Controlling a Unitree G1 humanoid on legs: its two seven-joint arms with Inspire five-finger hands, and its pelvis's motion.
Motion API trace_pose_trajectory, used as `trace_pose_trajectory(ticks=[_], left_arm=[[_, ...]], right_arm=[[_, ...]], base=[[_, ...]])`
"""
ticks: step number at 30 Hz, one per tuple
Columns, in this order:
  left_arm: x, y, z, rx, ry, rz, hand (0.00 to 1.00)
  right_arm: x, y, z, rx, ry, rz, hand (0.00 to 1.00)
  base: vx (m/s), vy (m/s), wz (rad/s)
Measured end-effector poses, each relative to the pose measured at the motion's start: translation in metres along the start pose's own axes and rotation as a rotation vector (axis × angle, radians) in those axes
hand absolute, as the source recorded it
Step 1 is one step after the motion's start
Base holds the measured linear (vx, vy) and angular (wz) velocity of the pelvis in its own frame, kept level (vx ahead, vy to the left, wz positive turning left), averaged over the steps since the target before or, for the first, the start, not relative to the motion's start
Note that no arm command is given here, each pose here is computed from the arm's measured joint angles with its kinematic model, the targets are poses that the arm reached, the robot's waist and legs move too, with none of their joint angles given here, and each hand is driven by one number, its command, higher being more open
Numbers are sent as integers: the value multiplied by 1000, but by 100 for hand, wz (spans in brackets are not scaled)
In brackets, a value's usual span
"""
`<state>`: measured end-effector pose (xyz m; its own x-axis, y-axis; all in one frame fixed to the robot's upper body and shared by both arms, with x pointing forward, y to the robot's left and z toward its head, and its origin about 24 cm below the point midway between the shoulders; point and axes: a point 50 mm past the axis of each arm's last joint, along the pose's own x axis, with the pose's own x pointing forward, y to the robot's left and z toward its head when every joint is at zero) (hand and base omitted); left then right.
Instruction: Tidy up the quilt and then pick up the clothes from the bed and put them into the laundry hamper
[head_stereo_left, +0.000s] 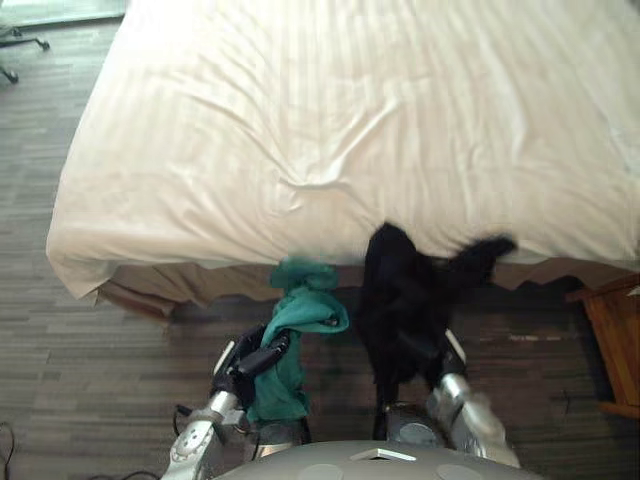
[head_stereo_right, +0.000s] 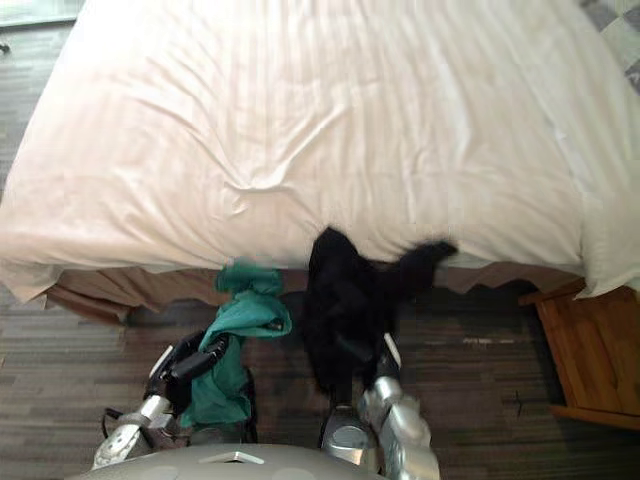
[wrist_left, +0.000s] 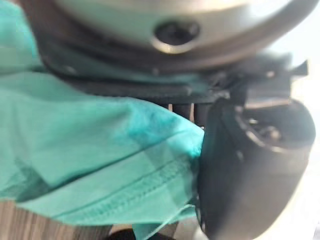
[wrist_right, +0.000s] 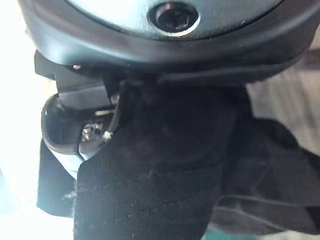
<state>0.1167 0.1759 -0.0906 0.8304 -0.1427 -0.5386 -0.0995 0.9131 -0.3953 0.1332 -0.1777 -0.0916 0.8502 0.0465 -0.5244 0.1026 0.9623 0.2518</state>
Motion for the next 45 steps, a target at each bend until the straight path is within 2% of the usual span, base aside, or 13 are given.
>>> trace_pose_trajectory(ticks=[4, 8, 11, 15, 20, 24, 33, 38, 41, 45], left_arm=[[-3, -1, -18, -74, 25, 59, 0], [-20, -4, -41, -208, 21, 151, 0], [-24, -15, -46, -286, 0, 145, 0], [-19, -34, -51, -286, 24, 71, 0], [-15, -27, -33, -270, -28, 119, 0], [-13, -19, -16, -273, -92, 153, 0], [-5, -19, -8, -236, -85, 119, 0], [2, -28, -16, -129, -25, 27, 0], [-4, -19, -23, -97, 24, 30, 0], [-6, -23, -27, -107, 36, 13, 0]], right_arm=[[-17, 5, -21, 9, 53, 72, 0], [-33, 15, -34, 174, 64, 180, 0], [-47, 16, -36, 261, 47, 170, 0], [-47, 13, -35, 242, 48, 124, 0], [-22, 35, -33, 47, 129, 202, 0], [-10, 50, -23, 0, 111, 283, 0], [-10, 47, -20, -31, 93, 217, 0], [-18, 37, -22, 10, 75, 163, 0], [-13, 39, -17, 29, 51, 163, 0], [-9, 32, -9, -1, 28, 158, 0]], base=[[5, 10, 23], [-5, 10, 23], [30, 33, 110], [116, 188, 202], [143, 121, 101], [108, 29, 85], [177, -28, 177], [151, -182, 185], [91, -258, 59], [48, -141, -3]])
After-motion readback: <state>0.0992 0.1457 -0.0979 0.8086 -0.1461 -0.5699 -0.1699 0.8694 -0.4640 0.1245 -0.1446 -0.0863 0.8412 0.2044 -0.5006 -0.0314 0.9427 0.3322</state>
